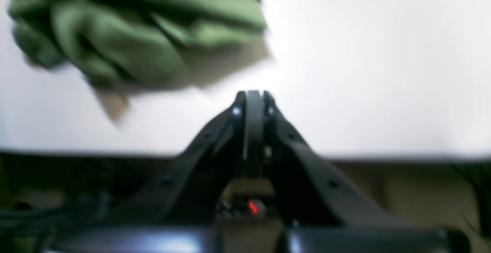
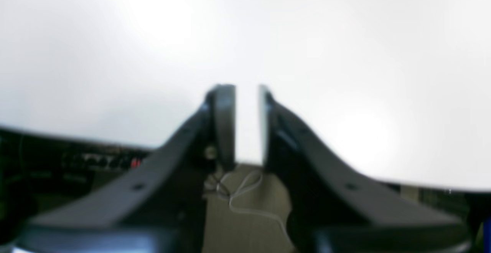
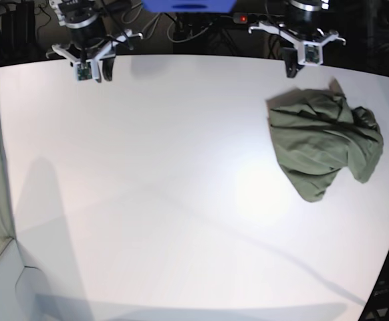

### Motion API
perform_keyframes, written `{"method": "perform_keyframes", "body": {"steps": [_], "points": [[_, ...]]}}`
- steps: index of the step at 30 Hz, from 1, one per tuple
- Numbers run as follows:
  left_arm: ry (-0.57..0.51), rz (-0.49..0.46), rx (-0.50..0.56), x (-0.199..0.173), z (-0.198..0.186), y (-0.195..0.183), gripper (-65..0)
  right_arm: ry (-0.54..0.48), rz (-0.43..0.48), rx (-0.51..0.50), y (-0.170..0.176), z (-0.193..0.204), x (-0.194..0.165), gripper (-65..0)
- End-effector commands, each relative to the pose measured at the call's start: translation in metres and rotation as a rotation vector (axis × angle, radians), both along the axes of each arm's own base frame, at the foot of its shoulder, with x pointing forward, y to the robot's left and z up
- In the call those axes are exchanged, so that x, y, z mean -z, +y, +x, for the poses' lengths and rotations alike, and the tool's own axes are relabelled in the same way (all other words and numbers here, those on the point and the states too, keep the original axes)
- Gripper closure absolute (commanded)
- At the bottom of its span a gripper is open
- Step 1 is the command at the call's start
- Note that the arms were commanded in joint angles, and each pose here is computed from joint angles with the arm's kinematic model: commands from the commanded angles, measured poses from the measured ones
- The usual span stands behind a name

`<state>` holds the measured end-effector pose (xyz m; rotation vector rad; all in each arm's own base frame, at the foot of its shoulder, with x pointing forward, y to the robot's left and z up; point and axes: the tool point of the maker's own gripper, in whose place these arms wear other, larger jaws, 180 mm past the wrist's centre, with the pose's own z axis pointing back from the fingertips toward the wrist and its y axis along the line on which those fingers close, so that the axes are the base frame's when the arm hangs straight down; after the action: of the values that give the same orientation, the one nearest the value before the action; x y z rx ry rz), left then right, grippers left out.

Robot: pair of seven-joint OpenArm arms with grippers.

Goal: Layout the t-shirt on the table in an organized manner, then fold the t-shirt properly
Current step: 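Move the left gripper down onto the green t-shirt heap and grasp it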

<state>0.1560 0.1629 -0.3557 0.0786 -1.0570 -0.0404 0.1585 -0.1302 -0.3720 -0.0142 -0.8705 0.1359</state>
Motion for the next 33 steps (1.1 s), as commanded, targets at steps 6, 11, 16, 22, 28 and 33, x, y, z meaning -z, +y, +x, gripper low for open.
{"method": "perform_keyframes", "body": {"steps": [6, 11, 16, 22, 28, 33], "points": [[-0.128, 0.090, -0.215, -0.029, 0.020, 0.066, -30.0, -0.072, 0.001, -0.008, 0.001, 0.018, -0.015, -25.1], [-0.191, 0.135, -0.382, -0.035, 0.034, 0.118, -38.6, -0.092, 0.001, -0.007, 0.001, 0.025, -0.018, -25.6], [-0.184, 0.121, -0.495, -0.012, 0.047, 0.152, -38.9, -0.087, -0.003, -0.008, 0.000, 0.029, -0.017, -25.7], [-0.276, -0.009, -0.704, -0.015, 0.042, 0.202, -38.7, -0.023, -0.020, 0.003, -0.005, 0.034, -0.010, -25.6], [-0.303, -0.062, -0.719, -0.014, 0.057, 0.237, -38.5, 0.010, -0.029, 0.011, -0.007, 0.040, -0.008, -25.6], [-0.293, -0.086, -0.659, -0.010, 0.084, 0.240, -38.5, 0.024, -0.030, 0.011, -0.007, 0.039, -0.004, -25.6]]}}
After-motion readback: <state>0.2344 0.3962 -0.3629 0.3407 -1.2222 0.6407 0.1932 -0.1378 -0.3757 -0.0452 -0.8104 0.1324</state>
